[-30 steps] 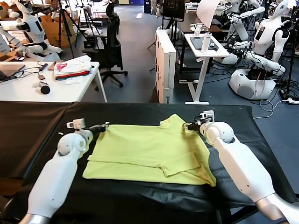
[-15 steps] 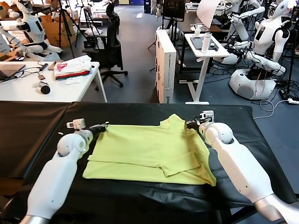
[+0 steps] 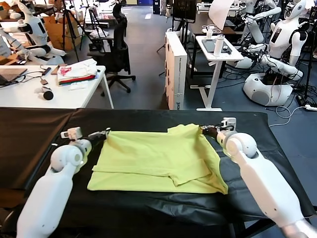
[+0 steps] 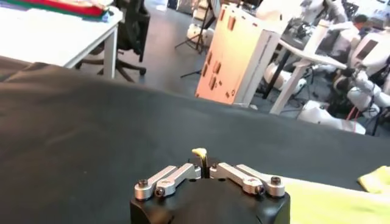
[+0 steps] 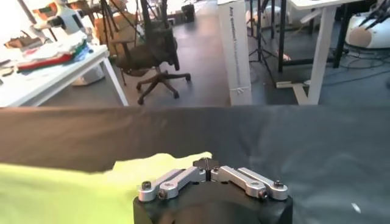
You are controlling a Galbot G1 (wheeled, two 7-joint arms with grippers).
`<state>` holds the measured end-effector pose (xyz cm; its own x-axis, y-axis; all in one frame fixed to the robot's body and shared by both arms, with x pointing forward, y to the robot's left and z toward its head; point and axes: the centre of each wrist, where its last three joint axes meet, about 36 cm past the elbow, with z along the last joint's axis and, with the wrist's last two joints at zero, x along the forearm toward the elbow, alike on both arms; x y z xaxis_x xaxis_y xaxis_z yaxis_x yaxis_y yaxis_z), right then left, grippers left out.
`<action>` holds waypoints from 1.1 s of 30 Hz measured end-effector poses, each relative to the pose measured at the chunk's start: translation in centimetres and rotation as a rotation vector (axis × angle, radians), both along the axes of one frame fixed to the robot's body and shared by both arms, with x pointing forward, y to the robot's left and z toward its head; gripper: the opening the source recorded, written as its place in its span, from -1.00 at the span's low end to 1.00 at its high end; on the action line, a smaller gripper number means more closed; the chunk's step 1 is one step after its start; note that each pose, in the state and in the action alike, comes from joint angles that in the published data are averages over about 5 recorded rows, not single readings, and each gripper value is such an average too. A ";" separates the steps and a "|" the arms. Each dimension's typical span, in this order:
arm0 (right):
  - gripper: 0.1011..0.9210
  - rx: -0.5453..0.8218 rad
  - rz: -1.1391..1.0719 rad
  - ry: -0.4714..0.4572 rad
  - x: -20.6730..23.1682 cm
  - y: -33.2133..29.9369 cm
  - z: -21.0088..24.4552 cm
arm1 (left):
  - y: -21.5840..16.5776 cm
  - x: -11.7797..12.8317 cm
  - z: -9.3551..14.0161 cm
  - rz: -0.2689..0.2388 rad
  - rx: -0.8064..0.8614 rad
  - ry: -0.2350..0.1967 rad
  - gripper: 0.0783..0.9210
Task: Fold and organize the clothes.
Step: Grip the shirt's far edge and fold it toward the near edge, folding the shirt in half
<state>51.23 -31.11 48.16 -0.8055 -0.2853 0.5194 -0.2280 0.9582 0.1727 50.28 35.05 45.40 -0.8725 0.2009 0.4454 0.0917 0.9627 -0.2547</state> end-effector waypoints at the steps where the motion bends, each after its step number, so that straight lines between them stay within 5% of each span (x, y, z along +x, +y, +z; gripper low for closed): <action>1: -0.91 -0.004 0.005 0.001 -0.6 -0.1 0.2 | 0.0 -0.5 0.1 -0.002 0.000 -0.003 -0.74; 18: -0.91 -0.115 0.088 0.064 -9.9 -0.2 1.6 | -1.4 -9.4 1.8 -0.032 0.016 -0.026 -0.74; 33: -0.91 -0.157 0.118 0.116 -12.8 -0.1 1.1 | -1.1 -15.0 -0.1 -0.001 0.014 0.043 -0.74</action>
